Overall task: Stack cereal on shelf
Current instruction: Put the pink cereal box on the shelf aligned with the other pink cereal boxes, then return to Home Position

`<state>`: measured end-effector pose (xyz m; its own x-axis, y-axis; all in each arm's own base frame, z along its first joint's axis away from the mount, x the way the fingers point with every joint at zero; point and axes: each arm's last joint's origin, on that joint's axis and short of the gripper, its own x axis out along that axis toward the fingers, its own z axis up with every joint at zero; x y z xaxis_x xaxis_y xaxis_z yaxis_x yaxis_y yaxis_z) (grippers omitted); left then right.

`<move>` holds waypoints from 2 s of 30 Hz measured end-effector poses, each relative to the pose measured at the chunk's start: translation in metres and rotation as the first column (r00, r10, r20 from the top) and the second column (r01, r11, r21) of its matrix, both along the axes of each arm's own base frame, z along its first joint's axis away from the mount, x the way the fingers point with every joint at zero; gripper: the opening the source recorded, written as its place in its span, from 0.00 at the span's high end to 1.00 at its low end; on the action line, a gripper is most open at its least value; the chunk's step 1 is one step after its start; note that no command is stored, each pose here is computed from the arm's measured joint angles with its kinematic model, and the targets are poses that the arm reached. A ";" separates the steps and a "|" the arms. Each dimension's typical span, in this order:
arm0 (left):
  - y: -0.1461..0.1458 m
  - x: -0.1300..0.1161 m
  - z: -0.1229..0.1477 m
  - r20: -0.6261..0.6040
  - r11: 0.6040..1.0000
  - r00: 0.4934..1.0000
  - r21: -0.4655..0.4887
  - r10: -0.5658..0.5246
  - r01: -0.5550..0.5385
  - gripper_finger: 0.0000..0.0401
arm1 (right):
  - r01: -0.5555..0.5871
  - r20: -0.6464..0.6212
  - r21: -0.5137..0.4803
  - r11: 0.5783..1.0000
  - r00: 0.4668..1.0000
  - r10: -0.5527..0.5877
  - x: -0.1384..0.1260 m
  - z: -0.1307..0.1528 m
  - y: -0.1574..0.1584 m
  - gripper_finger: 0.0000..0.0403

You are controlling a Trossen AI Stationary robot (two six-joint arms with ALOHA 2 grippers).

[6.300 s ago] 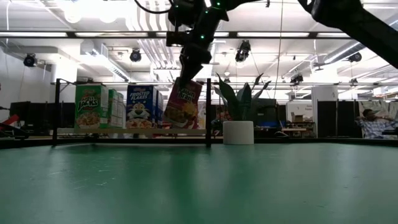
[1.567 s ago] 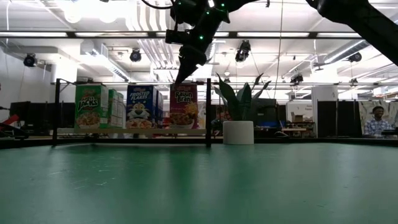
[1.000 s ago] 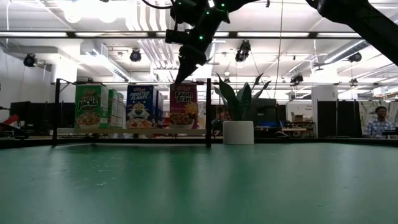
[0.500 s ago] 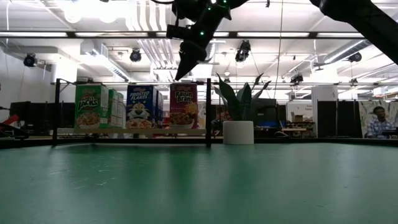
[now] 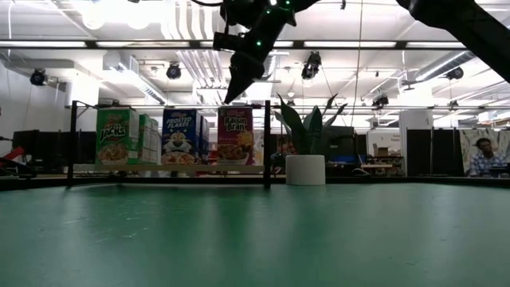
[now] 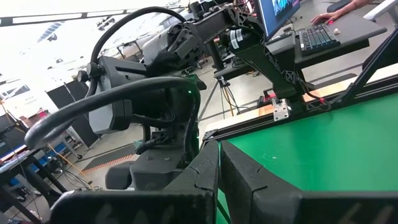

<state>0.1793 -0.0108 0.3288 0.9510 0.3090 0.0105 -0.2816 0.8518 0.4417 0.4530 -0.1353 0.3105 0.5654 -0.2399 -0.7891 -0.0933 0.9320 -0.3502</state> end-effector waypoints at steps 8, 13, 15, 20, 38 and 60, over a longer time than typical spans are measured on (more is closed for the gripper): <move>0.000 0.000 0.000 0.000 1.000 1.000 0.000 -0.001 0.001 1.00 | 0.008 -0.007 0.009 1.000 1.000 -0.008 -0.001 -0.001 0.000 0.97; 0.000 0.000 0.000 0.000 1.000 1.000 0.000 0.000 0.000 1.00 | 0.008 -0.008 0.009 1.000 1.000 -0.008 -0.001 -0.001 0.000 0.97; 0.000 0.000 0.000 0.000 1.000 1.000 0.000 0.000 0.000 1.00 | 0.009 -0.010 0.009 1.000 1.000 -0.009 -0.001 -0.001 0.000 0.97; 0.000 0.000 0.000 0.000 1.000 1.000 0.000 0.000 0.000 1.00 | 0.014 -0.019 0.017 1.000 1.000 -0.014 -0.001 -0.005 0.000 0.97; 0.000 0.000 0.000 0.000 1.000 1.000 0.000 0.000 0.000 1.00 | 0.020 -0.036 0.013 1.000 0.999 -0.019 -0.002 -0.009 -0.001 0.97; 0.000 0.000 0.000 0.000 1.000 1.000 0.000 0.000 0.000 1.00 | 0.013 -0.022 0.003 1.000 1.000 -0.013 -0.003 -0.003 0.000 0.97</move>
